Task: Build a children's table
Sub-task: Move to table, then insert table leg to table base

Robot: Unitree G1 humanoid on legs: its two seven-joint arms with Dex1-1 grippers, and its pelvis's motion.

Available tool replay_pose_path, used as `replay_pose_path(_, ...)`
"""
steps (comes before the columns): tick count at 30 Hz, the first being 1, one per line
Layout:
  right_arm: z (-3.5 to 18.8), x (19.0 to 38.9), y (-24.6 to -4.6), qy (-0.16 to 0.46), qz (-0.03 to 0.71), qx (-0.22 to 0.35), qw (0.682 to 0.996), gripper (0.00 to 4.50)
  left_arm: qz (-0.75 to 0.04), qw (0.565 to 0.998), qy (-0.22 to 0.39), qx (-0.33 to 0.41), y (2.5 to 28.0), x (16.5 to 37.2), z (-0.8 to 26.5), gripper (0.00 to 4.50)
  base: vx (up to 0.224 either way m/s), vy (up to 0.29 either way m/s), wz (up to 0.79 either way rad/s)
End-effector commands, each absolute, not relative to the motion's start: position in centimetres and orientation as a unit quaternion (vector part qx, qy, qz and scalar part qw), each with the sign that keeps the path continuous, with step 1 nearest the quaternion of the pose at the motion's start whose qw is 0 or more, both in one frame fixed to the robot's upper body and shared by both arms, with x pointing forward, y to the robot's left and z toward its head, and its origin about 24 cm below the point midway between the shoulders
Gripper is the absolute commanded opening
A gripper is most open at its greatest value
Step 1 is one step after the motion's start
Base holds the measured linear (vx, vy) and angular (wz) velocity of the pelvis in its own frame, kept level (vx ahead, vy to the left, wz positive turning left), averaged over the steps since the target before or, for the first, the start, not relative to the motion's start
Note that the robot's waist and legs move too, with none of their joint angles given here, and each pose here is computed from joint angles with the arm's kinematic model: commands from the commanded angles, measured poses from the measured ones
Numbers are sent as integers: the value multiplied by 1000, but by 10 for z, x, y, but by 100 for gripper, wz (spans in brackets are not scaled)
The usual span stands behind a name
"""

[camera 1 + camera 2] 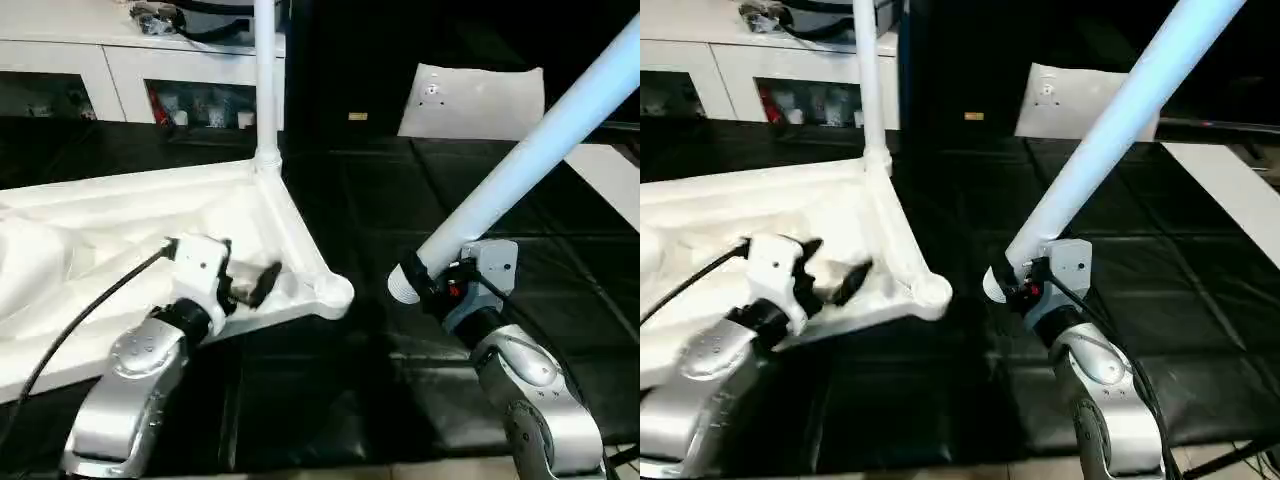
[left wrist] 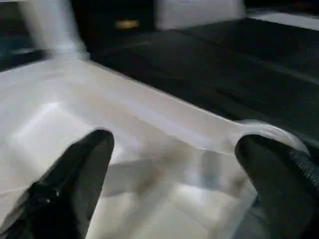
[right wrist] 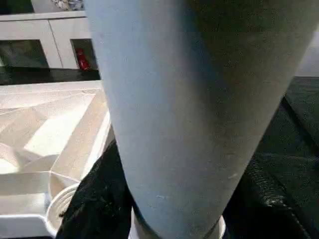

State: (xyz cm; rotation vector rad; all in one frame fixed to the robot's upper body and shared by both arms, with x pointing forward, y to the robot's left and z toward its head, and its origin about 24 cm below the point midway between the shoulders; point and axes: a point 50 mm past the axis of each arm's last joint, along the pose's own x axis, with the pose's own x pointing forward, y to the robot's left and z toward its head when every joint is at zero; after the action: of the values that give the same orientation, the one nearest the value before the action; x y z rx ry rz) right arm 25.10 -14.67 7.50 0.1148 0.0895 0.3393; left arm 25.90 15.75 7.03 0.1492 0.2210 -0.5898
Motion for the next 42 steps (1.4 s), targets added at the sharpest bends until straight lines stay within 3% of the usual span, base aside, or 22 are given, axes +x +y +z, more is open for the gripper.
replay_pose_path(1, 82, 256, -153, 24, 160, 53, 985, 191, -357, 922, 123, 88, 152, 264, 72, 450, -66, -6, 1)
replay_pose_path(4, 82, 256, -154, 24, 160, 51, 985, 191, -384, 909, 132, 97, 152, 267, 73, 432, -20, -2, 0)
replay_pose_path(8, 83, 258, -156, 23, 162, 45, 986, 191, -459, 860, 172, 146, 160, 274, 72, 402, 0, 0, 0)
replay_pose_path(14, 83, 258, -156, 22, 168, 38, 985, 191, -490, 820, 229, 188, 173, 284, 68, 350, 0, 0, 0)
replay_pose_path(26, 81, 258, -149, 27, 187, 34, 981, 191, -498, 809, 265, 165, 167, 302, 69, 264, 0, 0, 0)
replay_pose_path(28, 81, 258, -148, 28, 188, 33, 981, 191, -498, 808, 267, 164, 167, 303, 68, 227, 0, 0, 0)
replay_pose_path(31, 81, 259, -148, 28, 191, 31, 981, 191, -496, 807, 275, 162, 167, 304, 66, 221, 0, 0, 0)
replay_pose_path(33, 81, 259, -148, 28, 193, 30, 980, 191, -496, 806, 279, 165, 168, 303, 65, 184, 0, 0, 0)
replay_pose_path(37, 80, 258, -146, 30, 197, 28, 980, 191, -492, 803, 287, 176, 170, 303, 62, 179, 0, 0, 0)
replay_pose_path(38, 79, 258, -146, 30, 197, 28, 979, 191, -492, 802, 288, 177, 170, 303, 62, 145, 0, 0, 0)
replay_pose_path(42, 79, 259, -145, 31, 199, 28, 979, 191, -493, 802, 288, 176, 170, 304, 62, 136, 0, 0, 0)
